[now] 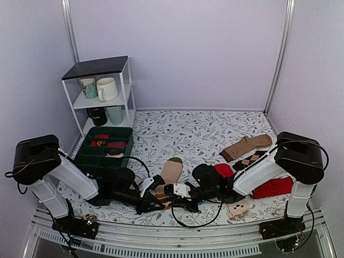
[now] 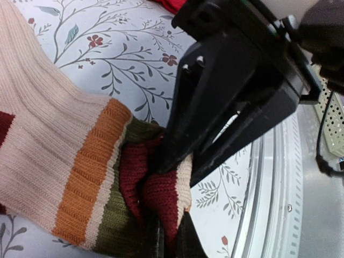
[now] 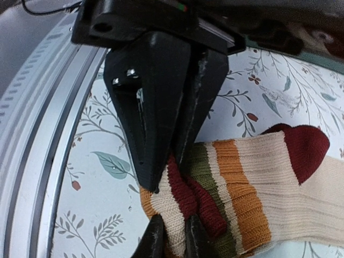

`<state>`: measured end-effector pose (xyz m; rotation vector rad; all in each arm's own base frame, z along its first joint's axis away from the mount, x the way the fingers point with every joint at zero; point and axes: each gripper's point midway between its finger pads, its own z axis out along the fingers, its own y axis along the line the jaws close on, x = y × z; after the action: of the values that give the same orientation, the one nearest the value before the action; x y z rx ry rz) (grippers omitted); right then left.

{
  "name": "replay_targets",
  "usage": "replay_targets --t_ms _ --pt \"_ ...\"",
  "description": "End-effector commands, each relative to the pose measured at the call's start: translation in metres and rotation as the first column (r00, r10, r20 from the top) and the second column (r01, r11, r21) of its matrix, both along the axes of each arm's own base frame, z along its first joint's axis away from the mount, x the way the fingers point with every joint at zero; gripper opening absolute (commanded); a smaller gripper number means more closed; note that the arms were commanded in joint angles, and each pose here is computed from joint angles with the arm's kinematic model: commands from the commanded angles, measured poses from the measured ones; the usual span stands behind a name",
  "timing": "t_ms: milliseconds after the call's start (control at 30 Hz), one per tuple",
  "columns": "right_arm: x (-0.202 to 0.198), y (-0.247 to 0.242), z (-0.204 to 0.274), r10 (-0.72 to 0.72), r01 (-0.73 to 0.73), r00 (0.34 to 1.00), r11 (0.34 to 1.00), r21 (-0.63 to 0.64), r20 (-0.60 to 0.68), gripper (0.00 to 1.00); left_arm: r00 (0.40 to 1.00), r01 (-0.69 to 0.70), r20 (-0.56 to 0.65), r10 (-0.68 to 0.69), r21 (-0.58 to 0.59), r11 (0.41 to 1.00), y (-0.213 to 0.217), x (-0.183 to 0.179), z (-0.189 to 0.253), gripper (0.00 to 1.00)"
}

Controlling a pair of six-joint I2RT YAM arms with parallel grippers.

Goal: Roll the socks
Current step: Roll a pair of socks at the center of the board.

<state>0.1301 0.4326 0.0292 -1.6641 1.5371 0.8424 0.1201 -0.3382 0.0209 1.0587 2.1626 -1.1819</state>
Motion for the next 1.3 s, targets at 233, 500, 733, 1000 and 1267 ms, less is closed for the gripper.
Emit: replay_targets --t_ms 233,500,733,1000,1267 --pt "-0.025 -0.047 -0.067 -0.225 0.038 0.904 0.889 -0.456 -0.363 0.01 0.978 -0.034 0.208 0.016 0.086 0.996 0.024 0.014 0.018 0.28" --pt "-0.037 -0.066 -0.054 -0.425 -0.017 0.706 0.79 -0.613 -0.567 0.01 0.889 -0.031 0.454 0.062 -0.074 0.997 0.038 0.004 0.074 0.39" --pt "-0.034 -0.062 -0.052 -0.535 -0.093 0.515 0.742 -0.663 -0.67 0.02 0.865 0.04 0.502 -0.001 -0.066 0.997 0.029 -0.017 0.066 0.42" --pt "-0.026 -0.067 -0.063 -0.574 -0.126 0.473 0.707 -0.696 -0.669 0.02 0.789 0.088 0.609 -0.074 0.007 0.996 0.001 -0.009 0.062 0.44" --pt "-0.025 -0.069 -0.066 -0.584 -0.126 0.461 0.702 -0.701 -0.668 0.02 0.784 0.152 0.597 -0.171 0.083 0.985 -0.018 -0.014 0.037 0.45"
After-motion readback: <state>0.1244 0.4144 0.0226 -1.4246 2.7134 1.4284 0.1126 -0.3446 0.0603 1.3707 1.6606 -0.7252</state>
